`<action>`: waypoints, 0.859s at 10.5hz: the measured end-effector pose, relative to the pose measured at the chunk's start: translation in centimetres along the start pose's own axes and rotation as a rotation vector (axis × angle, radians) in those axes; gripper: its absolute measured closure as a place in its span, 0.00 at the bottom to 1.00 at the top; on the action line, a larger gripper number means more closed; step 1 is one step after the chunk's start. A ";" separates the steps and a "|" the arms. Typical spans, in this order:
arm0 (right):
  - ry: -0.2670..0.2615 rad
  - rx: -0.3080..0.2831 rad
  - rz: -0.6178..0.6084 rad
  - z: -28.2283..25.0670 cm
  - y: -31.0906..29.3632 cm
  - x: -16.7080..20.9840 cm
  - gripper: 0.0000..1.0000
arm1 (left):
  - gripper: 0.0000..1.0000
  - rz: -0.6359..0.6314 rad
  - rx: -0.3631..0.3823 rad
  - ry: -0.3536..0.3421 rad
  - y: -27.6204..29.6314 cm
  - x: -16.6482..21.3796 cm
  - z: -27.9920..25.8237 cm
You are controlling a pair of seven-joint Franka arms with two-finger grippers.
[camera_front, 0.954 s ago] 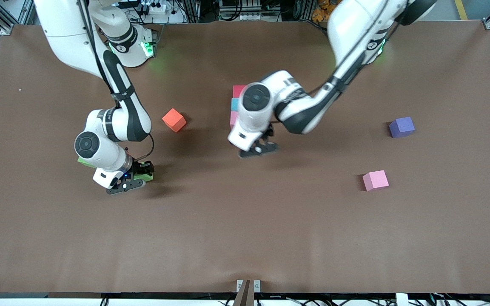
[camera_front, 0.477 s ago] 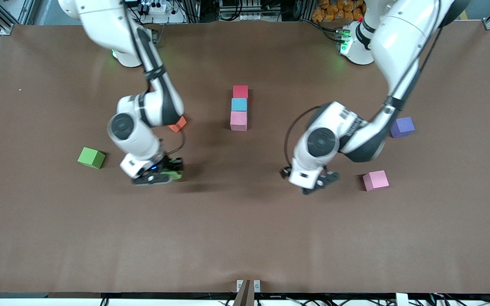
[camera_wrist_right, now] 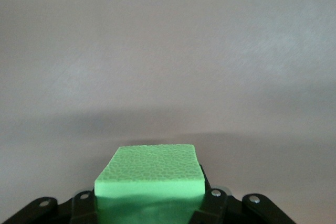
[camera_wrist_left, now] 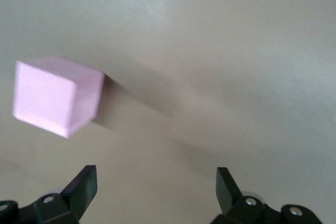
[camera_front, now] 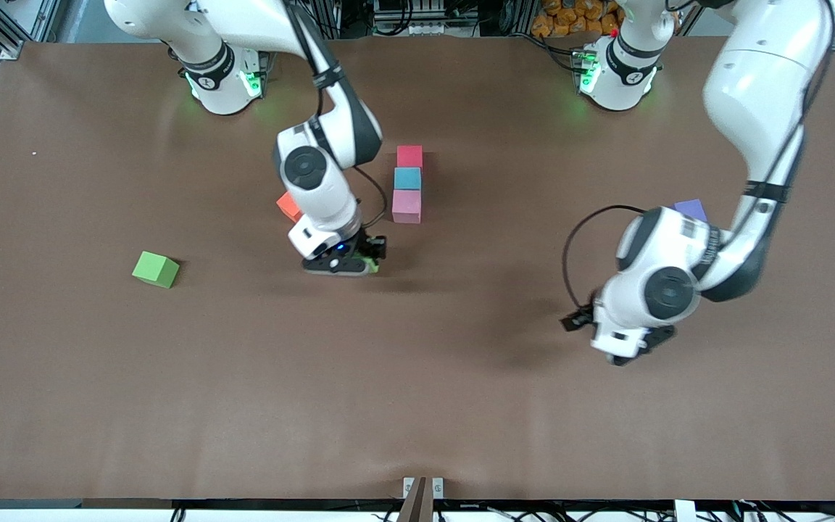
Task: Arrange blocks into number 1
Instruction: 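Set green block beside pink with the right gripper while the left gripper reaches pink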
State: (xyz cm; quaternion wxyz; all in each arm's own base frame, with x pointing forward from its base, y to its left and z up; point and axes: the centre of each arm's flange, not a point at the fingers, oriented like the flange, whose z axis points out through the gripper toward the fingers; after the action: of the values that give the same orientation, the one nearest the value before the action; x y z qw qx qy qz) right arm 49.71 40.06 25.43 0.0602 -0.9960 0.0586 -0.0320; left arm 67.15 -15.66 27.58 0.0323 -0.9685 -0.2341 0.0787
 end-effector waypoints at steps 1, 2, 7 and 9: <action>0.001 -0.003 0.018 0.5 -1.2 -0.7 0.38 | 0.00 0.024 -0.004 -0.004 -1.7 1.4 0.0; 0.009 -0.004 0.030 1.1 -2.6 -1.2 0.38 | 0.00 0.051 -0.009 -0.007 -3.5 2.7 0.0; 0.019 -0.028 0.017 3.8 -5.6 -2.6 0.38 | 0.00 0.175 0.022 -0.038 -6.4 4.8 2.9; 0.005 -0.031 0.003 4.3 -6.1 -3.5 0.38 | 0.00 0.249 0.045 -0.059 -6.8 5.1 5.0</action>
State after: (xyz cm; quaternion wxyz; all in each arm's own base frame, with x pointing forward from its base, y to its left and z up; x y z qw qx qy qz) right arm 47.22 47.00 21.68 0.0447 -0.9966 0.0610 -0.0336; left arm 67.75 -7.11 22.57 0.0372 -0.9864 -0.1112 0.1156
